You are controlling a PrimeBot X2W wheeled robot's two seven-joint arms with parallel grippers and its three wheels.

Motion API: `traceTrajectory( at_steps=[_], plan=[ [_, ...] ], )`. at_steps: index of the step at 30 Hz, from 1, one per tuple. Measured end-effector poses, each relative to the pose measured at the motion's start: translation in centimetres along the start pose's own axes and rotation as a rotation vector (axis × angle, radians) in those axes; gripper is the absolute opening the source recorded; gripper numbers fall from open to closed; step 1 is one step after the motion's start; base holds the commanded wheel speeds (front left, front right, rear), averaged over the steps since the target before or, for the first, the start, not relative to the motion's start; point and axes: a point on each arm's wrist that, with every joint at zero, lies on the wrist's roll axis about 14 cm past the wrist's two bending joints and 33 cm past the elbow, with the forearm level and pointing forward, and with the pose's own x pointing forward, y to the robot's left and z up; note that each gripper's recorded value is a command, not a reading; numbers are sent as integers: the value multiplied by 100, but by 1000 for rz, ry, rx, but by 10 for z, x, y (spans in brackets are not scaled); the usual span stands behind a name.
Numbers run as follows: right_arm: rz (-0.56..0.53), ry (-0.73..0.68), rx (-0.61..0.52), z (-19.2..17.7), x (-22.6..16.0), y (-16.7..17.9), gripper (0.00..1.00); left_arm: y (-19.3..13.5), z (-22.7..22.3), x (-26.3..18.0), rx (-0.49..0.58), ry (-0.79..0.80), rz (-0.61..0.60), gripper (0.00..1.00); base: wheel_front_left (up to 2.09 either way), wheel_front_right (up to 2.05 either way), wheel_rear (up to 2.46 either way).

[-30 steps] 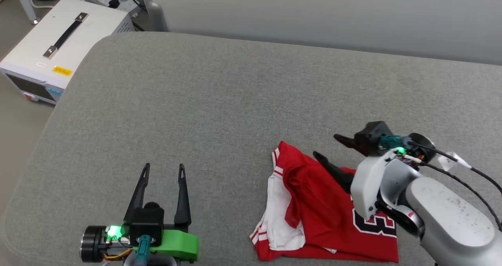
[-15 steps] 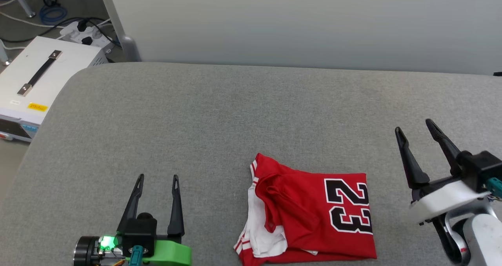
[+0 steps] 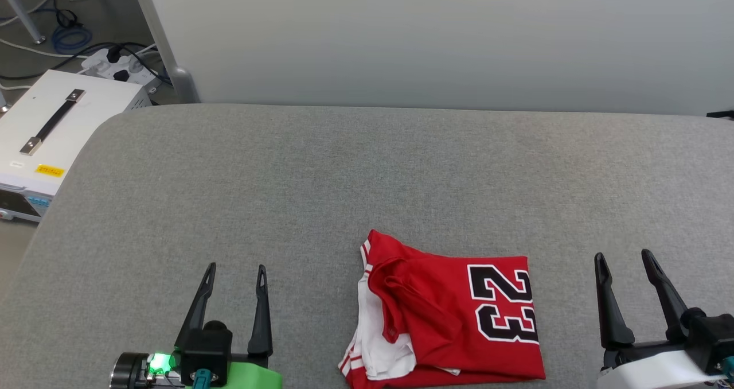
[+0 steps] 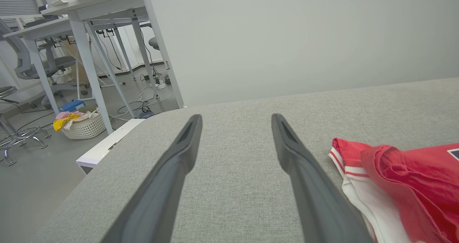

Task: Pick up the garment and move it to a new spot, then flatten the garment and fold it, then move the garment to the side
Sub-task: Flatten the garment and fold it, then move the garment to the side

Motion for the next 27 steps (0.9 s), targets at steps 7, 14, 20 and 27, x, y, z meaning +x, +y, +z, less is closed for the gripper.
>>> traceTrajectory(
  at_steps=[7, 14, 20, 27],
  plan=[
    [4, 26, -5, -7, -6, 3, 100, 1, -3, -2, 0, 11, -1, 100, 0, 0, 0],
    [58, -32, -83, 12, 14, 0, 100, 3, -7, -4, 2, 23, 7, 100, 0, 0, 0],
    [103, -129, -152, 58, 58, -15, 100, 4, -12, -4, 3, 40, 7, 100, 0, 0, 0],
    [225, 204, -85, 25, 81, -2, 100, 8, -16, -4, 5, 55, 19, 100, 0, 0, 0]
  ],
)
